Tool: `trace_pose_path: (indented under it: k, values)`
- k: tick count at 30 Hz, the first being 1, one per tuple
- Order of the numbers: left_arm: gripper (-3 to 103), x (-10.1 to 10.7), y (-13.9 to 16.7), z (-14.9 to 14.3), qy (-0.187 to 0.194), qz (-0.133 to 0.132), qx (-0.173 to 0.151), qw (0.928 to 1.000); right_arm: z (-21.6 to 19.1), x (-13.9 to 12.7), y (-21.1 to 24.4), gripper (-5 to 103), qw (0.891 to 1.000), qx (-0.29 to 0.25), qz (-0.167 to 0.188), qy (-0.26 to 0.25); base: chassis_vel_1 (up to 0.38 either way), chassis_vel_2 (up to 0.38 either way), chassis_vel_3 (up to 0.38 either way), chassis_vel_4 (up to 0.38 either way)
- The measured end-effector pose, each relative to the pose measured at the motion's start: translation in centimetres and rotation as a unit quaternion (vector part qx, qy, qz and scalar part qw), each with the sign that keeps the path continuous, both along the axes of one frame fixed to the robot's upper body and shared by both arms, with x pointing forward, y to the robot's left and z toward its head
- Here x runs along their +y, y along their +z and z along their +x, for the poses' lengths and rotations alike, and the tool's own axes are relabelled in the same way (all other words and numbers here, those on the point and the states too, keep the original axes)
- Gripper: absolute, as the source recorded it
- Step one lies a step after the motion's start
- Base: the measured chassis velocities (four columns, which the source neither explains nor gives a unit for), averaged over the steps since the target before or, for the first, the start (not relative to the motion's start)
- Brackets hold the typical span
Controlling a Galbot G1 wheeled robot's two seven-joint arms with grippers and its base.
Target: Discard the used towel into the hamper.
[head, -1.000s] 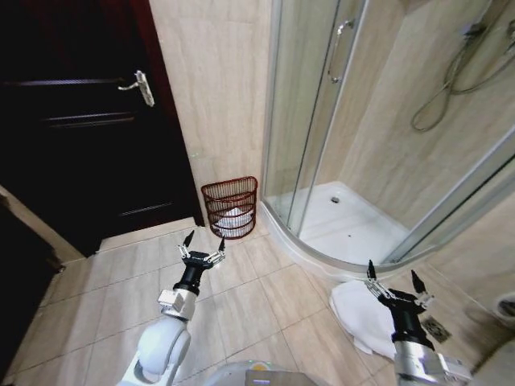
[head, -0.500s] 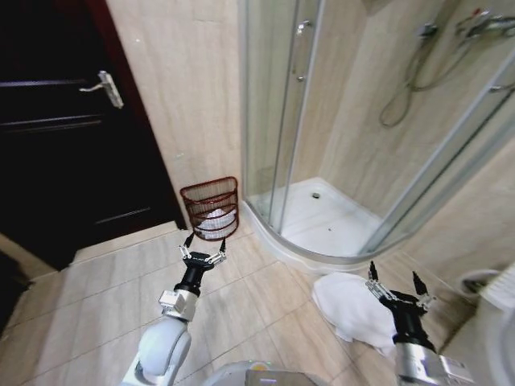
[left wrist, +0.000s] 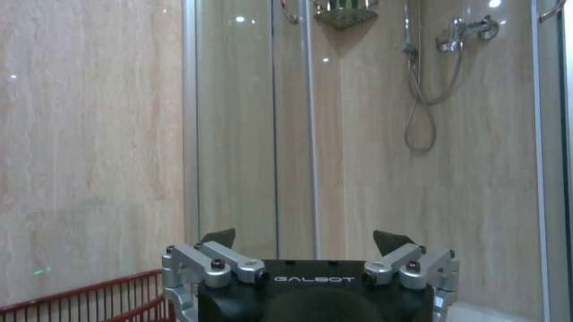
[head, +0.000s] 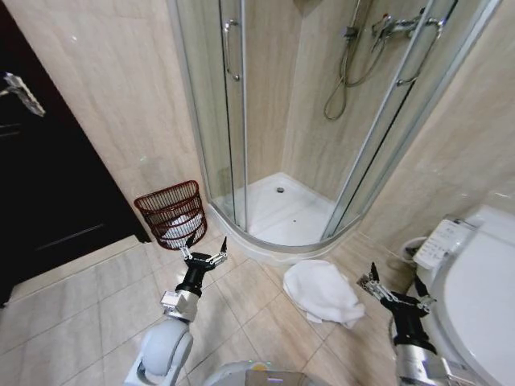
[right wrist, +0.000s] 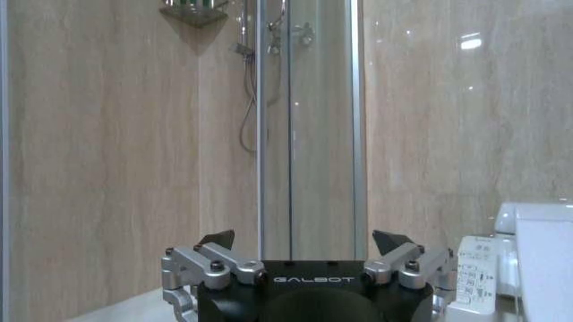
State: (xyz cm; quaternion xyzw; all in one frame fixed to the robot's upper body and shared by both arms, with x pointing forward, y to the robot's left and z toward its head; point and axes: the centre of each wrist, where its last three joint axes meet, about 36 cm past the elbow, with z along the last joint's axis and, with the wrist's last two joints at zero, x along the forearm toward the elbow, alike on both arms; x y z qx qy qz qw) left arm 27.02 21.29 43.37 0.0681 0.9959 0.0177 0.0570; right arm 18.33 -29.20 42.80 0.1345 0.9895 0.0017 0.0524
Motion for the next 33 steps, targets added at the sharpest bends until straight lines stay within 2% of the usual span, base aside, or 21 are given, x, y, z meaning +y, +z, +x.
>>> trace_pose_path:
  k: [18, 33]
  values:
    - [100, -0.64, 0.01, -0.42, 0.006, -0.011, 0.003, 0.9999, -0.21, -0.07, 0.10, 100, 1.000, 0.000, 0.004, -0.005, -0.010, -0.008, 0.015, 0.012]
    - [100, -0.49, 0.44, -0.45, 0.005, -0.002, -0.001, 1.0000, -0.37, 0.09, 0.54, 100, 1.000, 0.002, 0.008, -0.008, -0.007, -0.002, 0.004, 0.003]
